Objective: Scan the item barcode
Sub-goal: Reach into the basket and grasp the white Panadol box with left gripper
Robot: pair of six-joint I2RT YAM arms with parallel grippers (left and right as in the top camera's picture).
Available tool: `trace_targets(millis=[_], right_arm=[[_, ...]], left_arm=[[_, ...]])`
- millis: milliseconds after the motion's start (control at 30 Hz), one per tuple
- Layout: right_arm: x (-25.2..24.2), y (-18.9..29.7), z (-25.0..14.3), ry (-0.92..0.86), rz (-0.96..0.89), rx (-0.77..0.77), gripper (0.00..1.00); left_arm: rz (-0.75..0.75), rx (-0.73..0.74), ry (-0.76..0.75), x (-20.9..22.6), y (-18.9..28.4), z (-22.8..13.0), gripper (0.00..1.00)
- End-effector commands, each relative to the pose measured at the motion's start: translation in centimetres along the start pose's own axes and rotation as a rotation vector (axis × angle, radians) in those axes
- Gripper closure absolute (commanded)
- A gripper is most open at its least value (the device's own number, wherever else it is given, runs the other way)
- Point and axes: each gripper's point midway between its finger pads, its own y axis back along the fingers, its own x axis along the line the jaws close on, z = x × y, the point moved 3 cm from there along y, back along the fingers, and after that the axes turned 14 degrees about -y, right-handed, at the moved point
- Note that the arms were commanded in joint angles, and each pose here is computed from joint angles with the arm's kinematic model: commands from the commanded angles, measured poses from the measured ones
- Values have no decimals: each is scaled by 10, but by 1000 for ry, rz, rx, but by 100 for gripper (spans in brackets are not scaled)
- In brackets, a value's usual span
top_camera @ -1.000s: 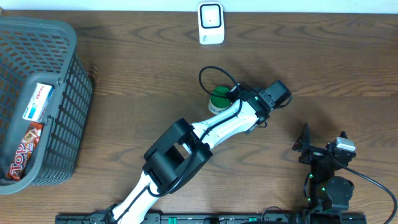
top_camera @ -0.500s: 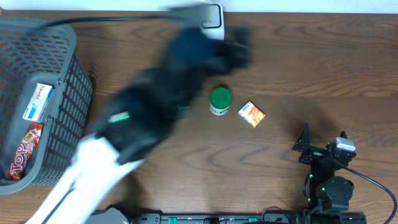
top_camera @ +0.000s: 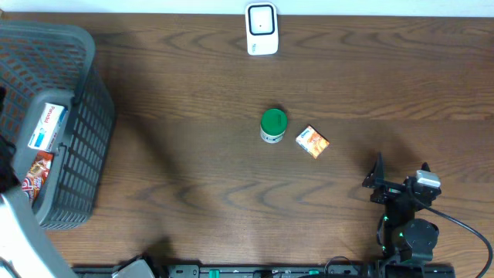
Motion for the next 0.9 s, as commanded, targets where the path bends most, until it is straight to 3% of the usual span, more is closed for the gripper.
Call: trace_targets(millis=[0, 133, 233, 367, 600, 867], right_arm=[[0, 0, -1, 7, 0, 1, 1], [0, 0, -1, 7, 1, 1, 1], [0, 0, -1, 7, 1, 1, 1], [0, 0, -1, 7, 1, 1, 1], [0, 0, -1, 7, 1, 1, 1], [0, 0, -1, 7, 1, 1, 1]], left_arm=[[23, 195, -73, -4, -65, -24, 2], [47, 330, -291, -12, -123, -47, 2], [31, 470, -365, -15, -152, -75, 2], [-285, 569, -785, -46, -190, -109, 2], [-361, 641, -1002, -48, -234, -140, 2], [-400, 557, -1132, -58, -272, -143, 2]])
